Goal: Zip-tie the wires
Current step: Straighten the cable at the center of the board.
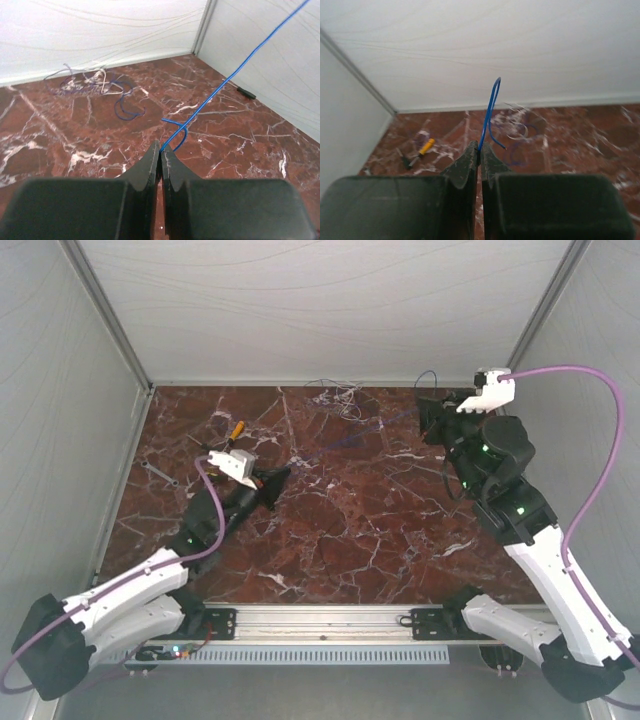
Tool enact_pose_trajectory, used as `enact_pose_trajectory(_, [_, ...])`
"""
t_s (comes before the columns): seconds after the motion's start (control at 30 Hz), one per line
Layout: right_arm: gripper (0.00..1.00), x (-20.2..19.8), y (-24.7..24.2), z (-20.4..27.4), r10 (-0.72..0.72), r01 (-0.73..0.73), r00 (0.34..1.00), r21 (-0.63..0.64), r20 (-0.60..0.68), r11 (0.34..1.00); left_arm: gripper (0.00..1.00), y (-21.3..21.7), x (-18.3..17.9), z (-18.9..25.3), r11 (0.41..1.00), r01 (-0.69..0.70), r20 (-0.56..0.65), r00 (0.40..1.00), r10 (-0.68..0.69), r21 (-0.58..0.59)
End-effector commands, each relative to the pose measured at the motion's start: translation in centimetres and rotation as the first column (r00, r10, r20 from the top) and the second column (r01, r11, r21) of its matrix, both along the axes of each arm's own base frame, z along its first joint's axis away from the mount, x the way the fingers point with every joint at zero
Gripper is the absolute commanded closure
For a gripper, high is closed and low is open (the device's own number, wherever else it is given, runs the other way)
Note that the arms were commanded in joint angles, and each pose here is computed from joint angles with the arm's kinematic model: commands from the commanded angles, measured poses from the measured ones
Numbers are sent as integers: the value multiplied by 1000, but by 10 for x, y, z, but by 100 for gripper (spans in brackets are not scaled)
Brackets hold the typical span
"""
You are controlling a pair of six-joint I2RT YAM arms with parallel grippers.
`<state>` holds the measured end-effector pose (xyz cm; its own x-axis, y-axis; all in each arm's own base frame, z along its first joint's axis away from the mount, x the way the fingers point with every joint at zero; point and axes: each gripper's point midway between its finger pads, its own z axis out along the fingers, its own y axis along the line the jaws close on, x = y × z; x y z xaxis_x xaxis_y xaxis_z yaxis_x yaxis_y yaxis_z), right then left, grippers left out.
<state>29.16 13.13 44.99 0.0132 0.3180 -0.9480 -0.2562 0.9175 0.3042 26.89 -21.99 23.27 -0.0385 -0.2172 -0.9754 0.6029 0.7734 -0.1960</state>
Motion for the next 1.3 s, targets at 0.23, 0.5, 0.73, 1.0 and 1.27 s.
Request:
enact_pose_trajectory(0.23, [100, 22, -10, -154, -80, 102, 930, 41, -359, 994, 100, 28, 9, -53, 968, -150, -329, 921, 210, 199])
enact_pose_trajectory(0.5, [100, 19, 4, -276, -48, 100, 807, 57, -588, 993, 100, 34, 16, -114, 927, -153, -477, 821, 313, 343])
enact_pose_trajectory(0.73, [100, 16, 0, -338, -85, 136, 731, 22, -677, 991, 100, 31, 18, -167, 885, -79, -594, 713, 372, 459])
enact_pose_trajectory(1.0, [100, 17, -1, -382, -116, 147, 666, -23, -737, 989, 100, 31, 11, -208, 834, 26, -656, 631, 414, 552])
enact_pose_trajectory(1.27, [98, 13, -5, -417, -156, 164, 589, -71, -793, 984, 99, 34, 10, -227, 807, 37, -675, 572, 466, 589])
